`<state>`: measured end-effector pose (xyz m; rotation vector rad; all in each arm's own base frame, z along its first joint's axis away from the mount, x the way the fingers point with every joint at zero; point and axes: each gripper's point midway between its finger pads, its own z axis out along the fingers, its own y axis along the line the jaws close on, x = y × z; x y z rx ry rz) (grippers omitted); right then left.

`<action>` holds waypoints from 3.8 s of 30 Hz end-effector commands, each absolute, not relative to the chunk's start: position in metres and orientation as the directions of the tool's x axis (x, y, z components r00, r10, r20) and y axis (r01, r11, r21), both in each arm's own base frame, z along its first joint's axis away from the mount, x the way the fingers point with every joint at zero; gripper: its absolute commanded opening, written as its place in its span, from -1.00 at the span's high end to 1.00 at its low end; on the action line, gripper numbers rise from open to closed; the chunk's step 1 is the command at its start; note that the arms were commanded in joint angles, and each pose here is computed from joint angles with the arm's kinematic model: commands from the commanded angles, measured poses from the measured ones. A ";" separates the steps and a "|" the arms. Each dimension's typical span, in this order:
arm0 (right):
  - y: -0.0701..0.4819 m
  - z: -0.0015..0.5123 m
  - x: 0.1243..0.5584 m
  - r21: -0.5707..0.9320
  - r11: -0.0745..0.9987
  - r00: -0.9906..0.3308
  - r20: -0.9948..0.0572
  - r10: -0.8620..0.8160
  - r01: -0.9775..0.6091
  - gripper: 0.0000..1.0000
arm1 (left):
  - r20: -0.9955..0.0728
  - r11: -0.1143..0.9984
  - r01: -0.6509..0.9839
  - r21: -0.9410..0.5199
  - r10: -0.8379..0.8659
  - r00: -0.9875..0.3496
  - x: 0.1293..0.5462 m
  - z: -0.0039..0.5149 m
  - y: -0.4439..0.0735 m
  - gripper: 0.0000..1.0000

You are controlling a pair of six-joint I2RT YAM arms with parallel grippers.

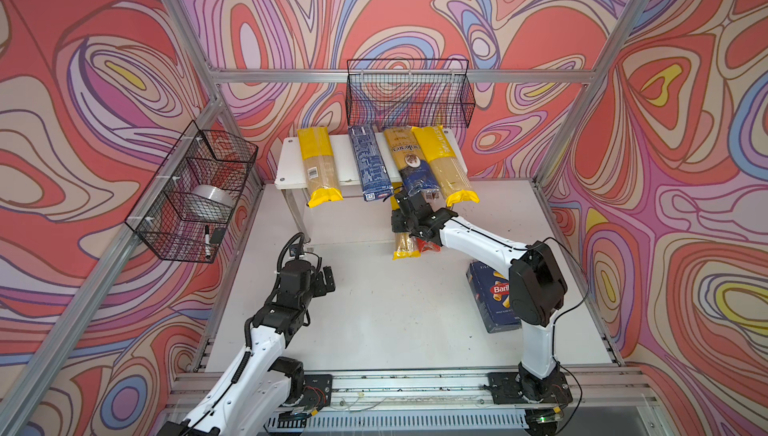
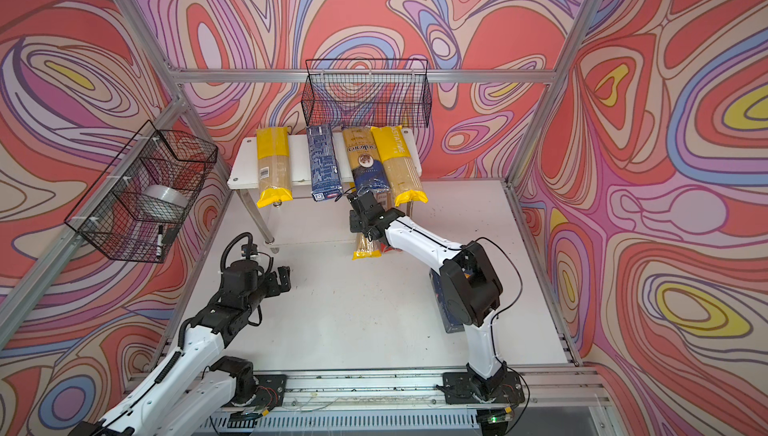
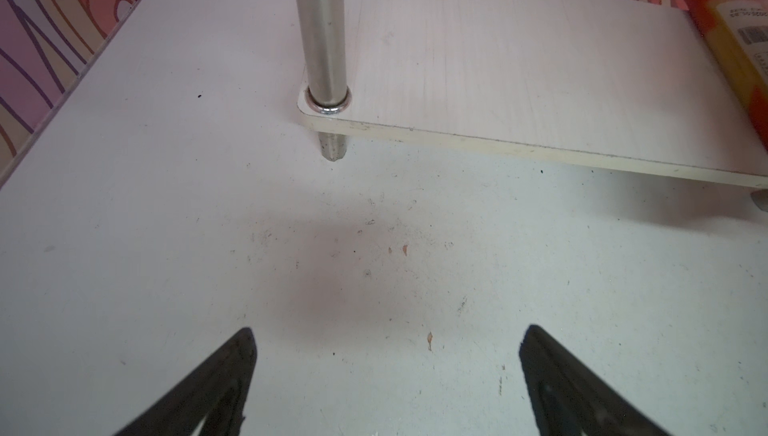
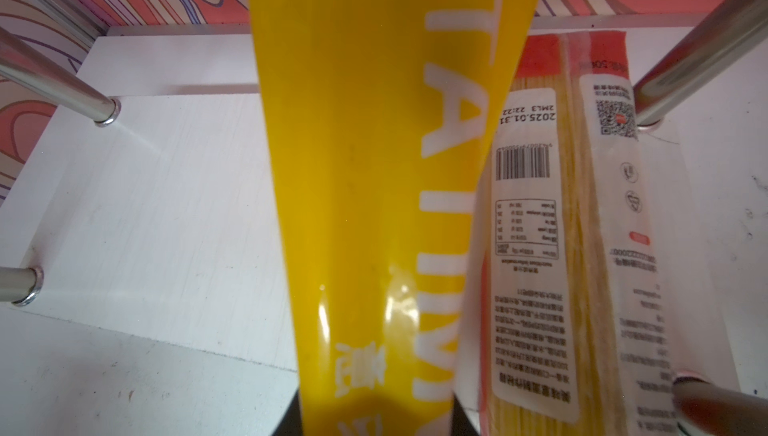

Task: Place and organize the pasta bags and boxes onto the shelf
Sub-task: 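Carry the yellow bag with the right gripper beside the red-and-white bag, then lower the yellow bag upright onto the lower shelf tier with the right gripper, then open the right gripper and withdraw it from the yellow bag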

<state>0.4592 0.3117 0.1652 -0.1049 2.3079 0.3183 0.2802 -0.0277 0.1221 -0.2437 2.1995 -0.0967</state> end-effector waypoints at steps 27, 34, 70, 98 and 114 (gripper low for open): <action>0.309 0.154 0.521 0.287 0.954 -0.603 -0.778 0.178 -0.088 0.77 | -0.789 0.978 -0.141 -0.155 -0.208 -0.579 0.280 0.123 -0.026 -1.00; 0.307 0.148 0.523 0.299 0.951 -0.607 -0.771 0.193 -0.077 0.41 | -0.789 0.978 -0.142 -0.154 -0.208 -0.578 0.280 0.124 -0.026 -1.00; 0.284 0.146 0.418 0.411 0.890 -0.762 -0.635 0.124 -0.198 -0.27 | -0.793 0.976 -0.153 -0.157 -0.217 -0.569 0.278 0.124 -0.023 -1.00; 0.327 0.121 0.353 0.561 0.731 -0.902 -0.395 -0.175 -0.388 -0.03 | -0.800 0.969 -0.191 -0.155 -0.237 -0.552 0.274 0.125 -0.016 -1.00; 0.331 0.101 0.366 0.538 0.755 -0.905 -0.388 -0.174 -0.375 -0.17 | -0.802 0.968 -0.197 -0.154 -0.239 -0.548 0.273 0.126 -0.015 -1.00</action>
